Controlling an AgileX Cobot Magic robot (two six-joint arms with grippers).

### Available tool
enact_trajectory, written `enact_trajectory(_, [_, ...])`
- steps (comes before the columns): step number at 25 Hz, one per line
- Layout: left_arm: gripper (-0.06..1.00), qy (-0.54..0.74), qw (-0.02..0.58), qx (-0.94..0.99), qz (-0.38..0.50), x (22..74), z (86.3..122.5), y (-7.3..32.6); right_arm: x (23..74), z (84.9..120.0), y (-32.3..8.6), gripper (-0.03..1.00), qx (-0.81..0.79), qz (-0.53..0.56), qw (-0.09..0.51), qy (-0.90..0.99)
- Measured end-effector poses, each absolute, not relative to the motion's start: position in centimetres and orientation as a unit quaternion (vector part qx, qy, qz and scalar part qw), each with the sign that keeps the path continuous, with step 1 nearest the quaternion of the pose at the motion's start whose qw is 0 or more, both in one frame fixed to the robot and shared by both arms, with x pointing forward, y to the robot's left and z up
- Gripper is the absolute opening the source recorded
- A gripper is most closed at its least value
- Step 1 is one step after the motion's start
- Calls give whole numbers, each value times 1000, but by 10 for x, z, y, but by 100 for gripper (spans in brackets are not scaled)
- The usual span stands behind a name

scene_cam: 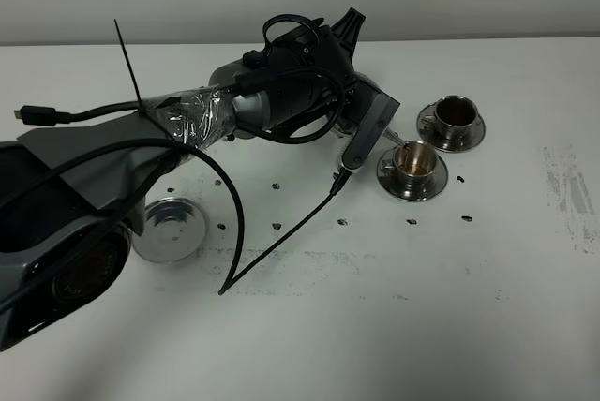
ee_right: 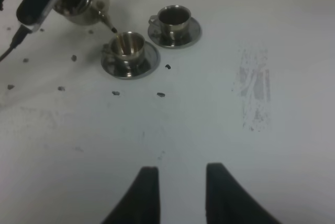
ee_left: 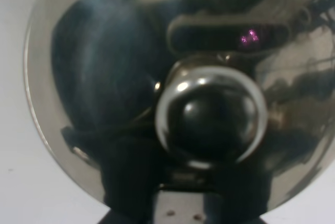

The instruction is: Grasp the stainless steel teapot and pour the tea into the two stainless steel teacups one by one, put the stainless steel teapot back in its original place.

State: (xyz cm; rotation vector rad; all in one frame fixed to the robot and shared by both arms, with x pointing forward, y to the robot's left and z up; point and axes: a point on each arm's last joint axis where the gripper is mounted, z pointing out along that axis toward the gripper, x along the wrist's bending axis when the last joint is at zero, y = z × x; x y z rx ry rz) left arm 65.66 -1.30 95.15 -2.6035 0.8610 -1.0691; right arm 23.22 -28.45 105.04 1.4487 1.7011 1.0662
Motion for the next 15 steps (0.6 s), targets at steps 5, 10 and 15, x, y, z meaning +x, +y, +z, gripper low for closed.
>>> enact_trajectory(5, [18, 297, 105, -875, -367, 657, 952, -14, 232, 1050, -284, 24, 553, 407, 327, 649])
enact_trajectory(10, [18, 299, 106, -874, -368, 657, 953, -13, 232, 1050, -284, 24, 553, 407, 327, 649])
enact_trajectory(15, [18, 301, 112, -866, -383, 662, 958, -16, 232, 1050, -284, 24, 553, 407, 327, 649])
